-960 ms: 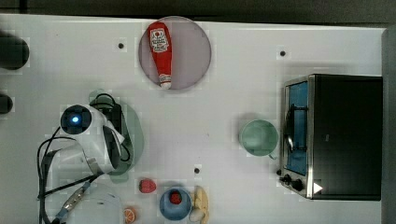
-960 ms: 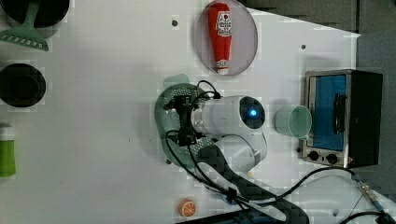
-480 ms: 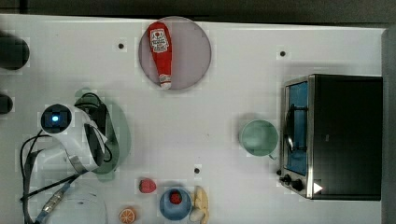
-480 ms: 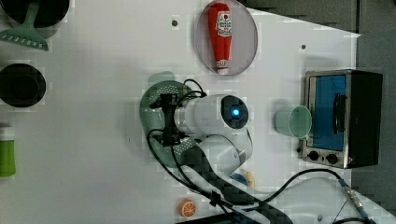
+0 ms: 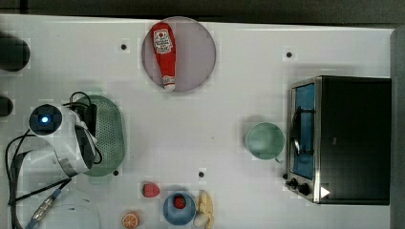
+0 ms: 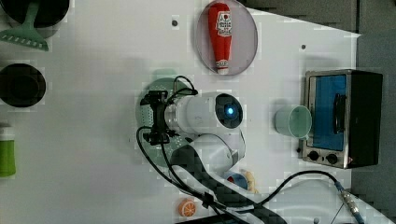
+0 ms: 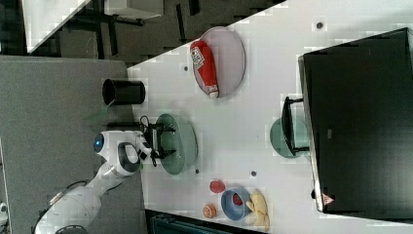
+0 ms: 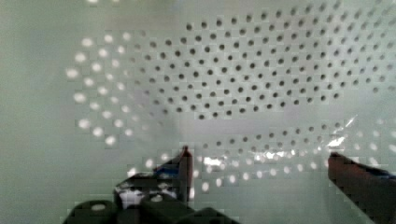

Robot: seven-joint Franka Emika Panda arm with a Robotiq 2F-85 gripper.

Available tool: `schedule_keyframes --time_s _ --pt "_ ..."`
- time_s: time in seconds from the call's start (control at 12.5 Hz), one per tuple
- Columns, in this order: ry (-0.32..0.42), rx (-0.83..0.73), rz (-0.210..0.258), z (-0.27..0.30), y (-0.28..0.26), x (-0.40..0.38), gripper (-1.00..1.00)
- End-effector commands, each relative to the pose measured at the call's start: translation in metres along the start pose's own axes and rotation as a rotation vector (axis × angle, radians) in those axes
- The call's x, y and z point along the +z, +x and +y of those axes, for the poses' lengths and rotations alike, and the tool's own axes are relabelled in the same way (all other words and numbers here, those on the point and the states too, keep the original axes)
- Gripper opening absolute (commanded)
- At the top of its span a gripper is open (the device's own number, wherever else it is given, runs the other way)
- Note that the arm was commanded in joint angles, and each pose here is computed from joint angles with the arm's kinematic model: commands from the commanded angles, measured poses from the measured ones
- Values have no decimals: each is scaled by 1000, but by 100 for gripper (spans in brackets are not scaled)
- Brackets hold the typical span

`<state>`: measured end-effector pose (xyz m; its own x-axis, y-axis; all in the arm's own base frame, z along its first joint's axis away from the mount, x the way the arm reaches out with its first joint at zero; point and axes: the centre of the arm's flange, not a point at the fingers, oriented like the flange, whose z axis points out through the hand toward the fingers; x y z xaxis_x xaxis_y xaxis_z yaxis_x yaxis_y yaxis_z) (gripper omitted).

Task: Drag strainer right to left.

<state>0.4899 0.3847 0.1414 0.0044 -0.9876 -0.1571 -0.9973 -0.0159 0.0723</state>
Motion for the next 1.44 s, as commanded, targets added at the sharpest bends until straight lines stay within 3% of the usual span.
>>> schedule_keyframes --time_s 0.08,0.4,0.8,1.2,1.44 --pt "-18 -17 -14 21 -39 13 100" --pt "-4 -48 -13 13 -40 2 100" --pt "9 -346 13 -15 -18 -120 100" --pt "134 -462 19 -55 101 -320 100" --pt "122 -616 97 -45 215 -412 100"
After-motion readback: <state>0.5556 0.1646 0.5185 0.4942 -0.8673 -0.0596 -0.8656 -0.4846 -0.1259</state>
